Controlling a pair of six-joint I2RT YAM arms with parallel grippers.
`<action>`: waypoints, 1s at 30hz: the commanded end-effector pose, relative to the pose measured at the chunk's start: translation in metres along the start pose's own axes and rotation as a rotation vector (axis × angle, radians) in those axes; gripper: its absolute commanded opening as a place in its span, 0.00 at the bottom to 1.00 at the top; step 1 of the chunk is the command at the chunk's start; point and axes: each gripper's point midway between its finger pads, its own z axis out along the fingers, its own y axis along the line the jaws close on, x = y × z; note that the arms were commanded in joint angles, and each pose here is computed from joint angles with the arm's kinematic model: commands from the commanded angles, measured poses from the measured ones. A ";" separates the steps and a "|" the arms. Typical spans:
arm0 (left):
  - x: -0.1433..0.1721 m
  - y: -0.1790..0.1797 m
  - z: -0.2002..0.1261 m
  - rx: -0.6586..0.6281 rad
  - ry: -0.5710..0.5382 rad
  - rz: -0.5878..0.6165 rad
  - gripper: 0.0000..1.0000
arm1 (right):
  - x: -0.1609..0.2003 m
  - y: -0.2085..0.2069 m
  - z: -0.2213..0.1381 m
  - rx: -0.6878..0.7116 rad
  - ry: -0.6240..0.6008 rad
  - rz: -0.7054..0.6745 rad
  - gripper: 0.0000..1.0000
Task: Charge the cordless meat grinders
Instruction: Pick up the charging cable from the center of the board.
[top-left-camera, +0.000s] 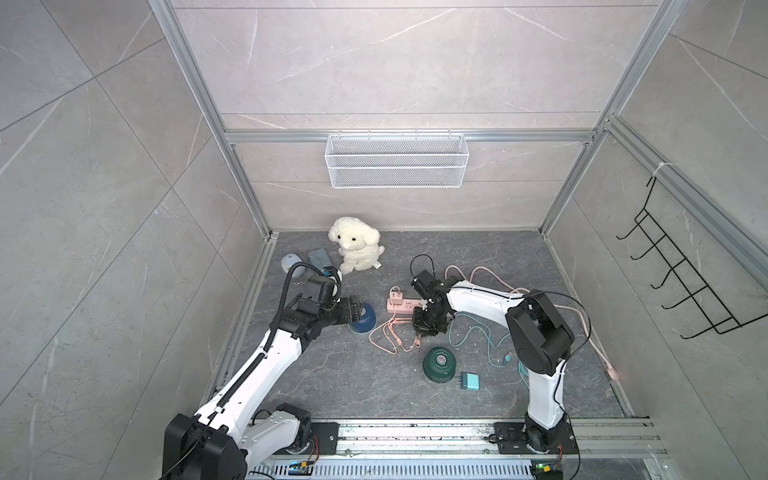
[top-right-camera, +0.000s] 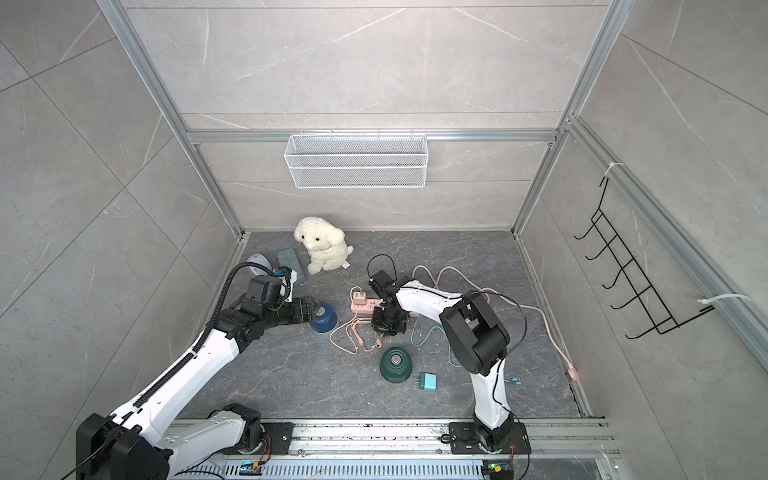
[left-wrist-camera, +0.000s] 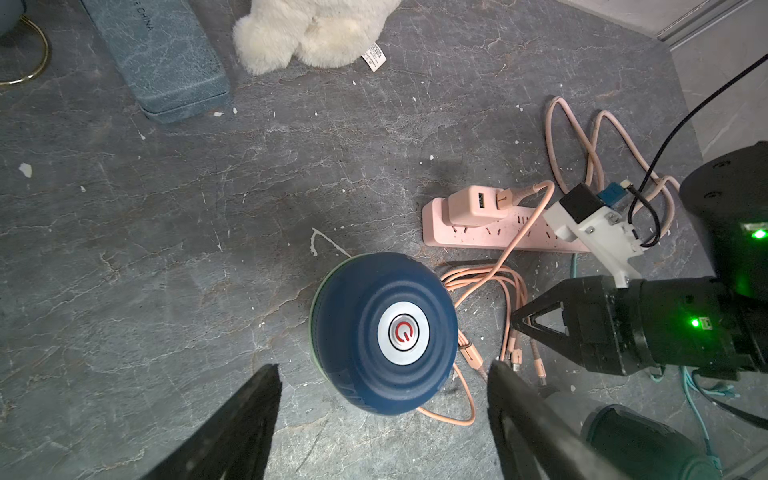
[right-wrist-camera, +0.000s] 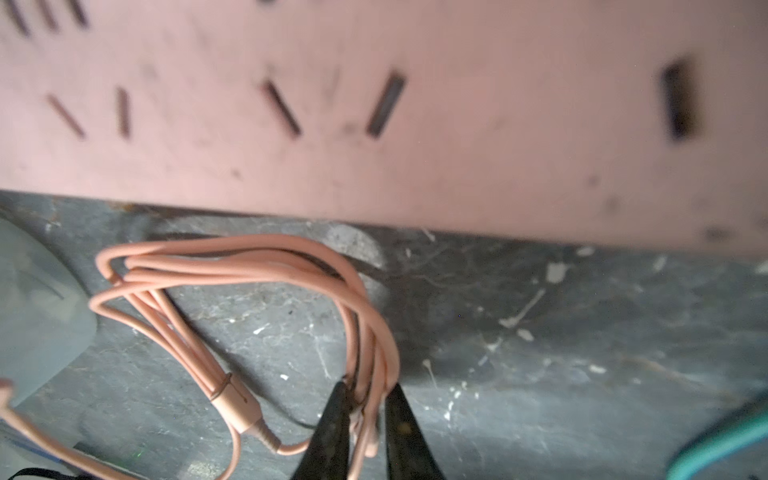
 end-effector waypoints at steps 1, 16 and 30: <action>-0.007 -0.002 -0.002 0.001 -0.035 0.026 0.80 | -0.009 0.021 -0.015 -0.077 -0.020 -0.003 0.18; -0.008 -0.016 -0.006 0.069 -0.012 0.018 0.80 | -0.011 0.038 -0.043 -0.245 -0.036 -0.008 0.08; 0.020 -0.082 -0.001 0.409 0.162 -0.097 0.77 | -0.017 0.083 -0.085 -0.532 -0.068 -0.012 0.07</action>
